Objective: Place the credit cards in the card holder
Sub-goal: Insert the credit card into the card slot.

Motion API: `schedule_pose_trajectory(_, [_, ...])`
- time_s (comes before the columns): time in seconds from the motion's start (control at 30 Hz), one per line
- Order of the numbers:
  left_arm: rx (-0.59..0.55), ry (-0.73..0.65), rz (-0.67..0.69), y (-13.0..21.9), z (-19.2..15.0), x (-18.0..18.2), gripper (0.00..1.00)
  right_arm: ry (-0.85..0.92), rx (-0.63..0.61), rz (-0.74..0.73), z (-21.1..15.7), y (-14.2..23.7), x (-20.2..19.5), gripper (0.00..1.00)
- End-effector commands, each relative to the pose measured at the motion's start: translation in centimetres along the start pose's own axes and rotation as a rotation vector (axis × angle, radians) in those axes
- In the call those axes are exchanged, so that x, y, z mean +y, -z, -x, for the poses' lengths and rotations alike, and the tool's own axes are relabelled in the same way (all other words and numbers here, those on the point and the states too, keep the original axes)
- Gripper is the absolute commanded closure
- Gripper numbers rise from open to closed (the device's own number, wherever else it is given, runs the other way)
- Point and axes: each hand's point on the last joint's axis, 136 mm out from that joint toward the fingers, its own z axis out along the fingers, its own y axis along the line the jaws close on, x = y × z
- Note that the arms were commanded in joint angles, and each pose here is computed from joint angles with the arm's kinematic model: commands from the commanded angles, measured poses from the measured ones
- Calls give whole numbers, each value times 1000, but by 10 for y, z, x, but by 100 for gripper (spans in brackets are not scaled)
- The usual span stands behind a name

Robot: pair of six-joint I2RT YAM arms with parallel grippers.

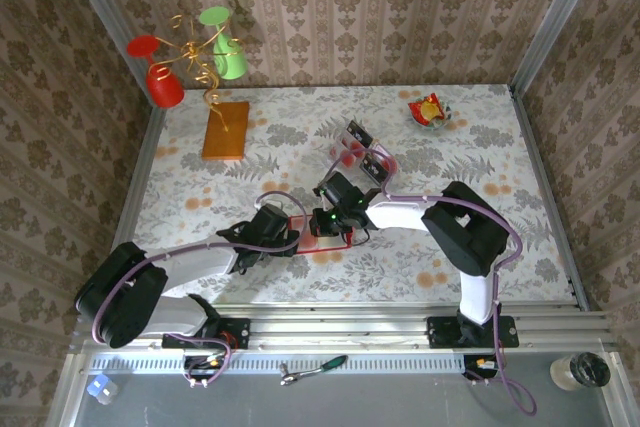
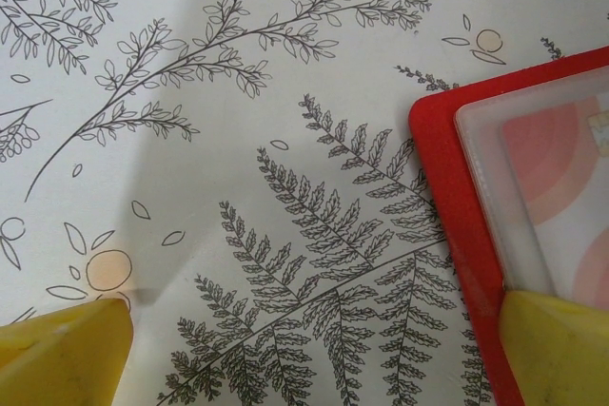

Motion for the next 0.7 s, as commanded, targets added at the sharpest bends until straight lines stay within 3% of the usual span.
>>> schedule_pose_trajectory(0.0, [-23,12,-25,4,15,-7,0,-13,55,-38,-18,-5,-15,98])
schedule_pose_trajectory(0.23, [-34,84,36,14,19,6,0,0,34,-2,-11,1,-4,97])
schedule_pose_trajectory(0.67, [63,143,130,2,-5,27,0,33,-16,34,10,20,16,97])
